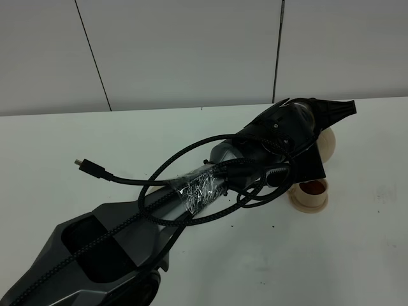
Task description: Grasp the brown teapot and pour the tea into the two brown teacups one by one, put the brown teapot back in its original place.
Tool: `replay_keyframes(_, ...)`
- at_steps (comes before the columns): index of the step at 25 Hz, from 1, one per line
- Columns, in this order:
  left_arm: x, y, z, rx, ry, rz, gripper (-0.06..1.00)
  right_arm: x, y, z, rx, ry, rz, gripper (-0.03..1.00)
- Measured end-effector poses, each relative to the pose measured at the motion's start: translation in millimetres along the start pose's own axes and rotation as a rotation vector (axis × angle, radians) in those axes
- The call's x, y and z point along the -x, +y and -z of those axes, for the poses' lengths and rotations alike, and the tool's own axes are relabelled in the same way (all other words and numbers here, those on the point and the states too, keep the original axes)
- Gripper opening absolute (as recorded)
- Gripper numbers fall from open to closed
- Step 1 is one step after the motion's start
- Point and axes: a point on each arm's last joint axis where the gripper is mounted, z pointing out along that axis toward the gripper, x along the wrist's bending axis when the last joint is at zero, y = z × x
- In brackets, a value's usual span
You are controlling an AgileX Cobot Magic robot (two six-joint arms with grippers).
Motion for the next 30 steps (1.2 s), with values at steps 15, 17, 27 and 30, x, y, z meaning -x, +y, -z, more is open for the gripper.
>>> replay_keyframes(15,-0.7,2.0,0.0,0.022,0.008,0.004,0.17,0.0,0.0,0.0,0.0,0.0,0.0,0.24)
replay_keyframes(17,-0.7,2.0,0.0,0.022,0.008,0.004,0.17,0.0,0.0,0.0,0.0,0.0,0.0,0.24)
replay_keyframes(27,-0.7,2.1,0.0,0.023,0.008,0.008,0.17,0.0,0.0,0.0,0.0,0.0,0.0,0.24)
replay_keyframes(30,-0.7,2.1,0.0,0.023,0.008,0.017,0.17,0.0,0.0,0.0,0.0,0.0,0.0,0.24)
